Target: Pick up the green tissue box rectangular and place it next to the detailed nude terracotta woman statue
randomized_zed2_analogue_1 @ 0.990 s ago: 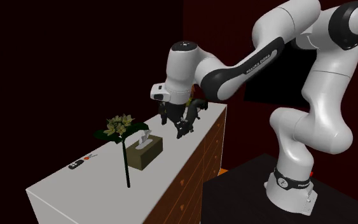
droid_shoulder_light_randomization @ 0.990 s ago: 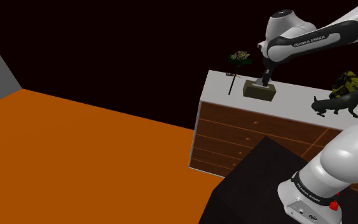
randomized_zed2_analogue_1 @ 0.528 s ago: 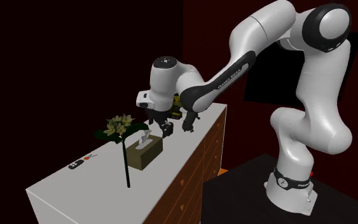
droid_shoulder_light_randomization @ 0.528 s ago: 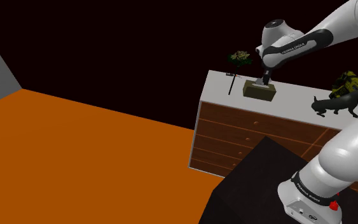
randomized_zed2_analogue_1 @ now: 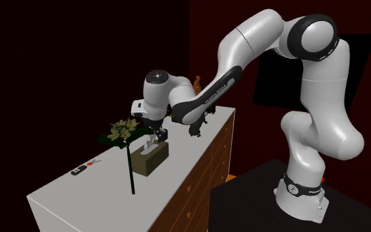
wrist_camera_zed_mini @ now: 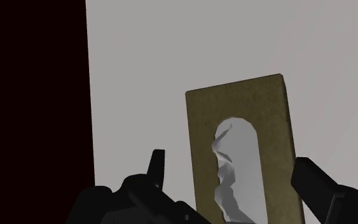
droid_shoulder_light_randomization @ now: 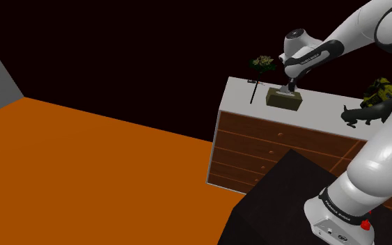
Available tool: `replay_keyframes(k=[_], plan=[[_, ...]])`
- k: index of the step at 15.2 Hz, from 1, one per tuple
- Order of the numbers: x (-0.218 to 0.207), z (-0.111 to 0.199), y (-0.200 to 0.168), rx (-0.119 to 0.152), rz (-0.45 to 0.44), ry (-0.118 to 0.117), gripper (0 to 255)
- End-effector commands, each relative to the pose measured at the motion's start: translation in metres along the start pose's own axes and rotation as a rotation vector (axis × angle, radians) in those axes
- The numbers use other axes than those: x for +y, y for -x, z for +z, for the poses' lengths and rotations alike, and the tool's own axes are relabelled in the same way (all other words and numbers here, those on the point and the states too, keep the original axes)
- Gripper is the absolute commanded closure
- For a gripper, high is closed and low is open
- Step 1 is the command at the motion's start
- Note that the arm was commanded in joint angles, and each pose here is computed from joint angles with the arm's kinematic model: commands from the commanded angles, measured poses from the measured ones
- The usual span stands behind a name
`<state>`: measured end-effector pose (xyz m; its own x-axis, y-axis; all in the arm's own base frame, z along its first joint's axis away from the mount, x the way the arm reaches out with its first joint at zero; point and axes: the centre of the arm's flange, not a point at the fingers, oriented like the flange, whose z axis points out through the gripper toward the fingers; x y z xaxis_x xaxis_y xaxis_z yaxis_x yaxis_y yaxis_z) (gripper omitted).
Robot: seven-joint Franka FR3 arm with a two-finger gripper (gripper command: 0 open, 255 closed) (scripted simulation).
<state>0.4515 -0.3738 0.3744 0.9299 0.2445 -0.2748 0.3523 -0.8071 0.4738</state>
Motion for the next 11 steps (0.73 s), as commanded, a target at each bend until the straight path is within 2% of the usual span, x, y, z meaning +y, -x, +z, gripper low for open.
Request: replay_keyframes(k=[1,4,11], plan=[[0.001,0.011,0.0,0.0,-0.001,0.002,0],[0.001,0.029,0.0,0.0,-0.001,0.002,0],[0.001,0.029,0.0,0.0,-0.001,0.002,0]])
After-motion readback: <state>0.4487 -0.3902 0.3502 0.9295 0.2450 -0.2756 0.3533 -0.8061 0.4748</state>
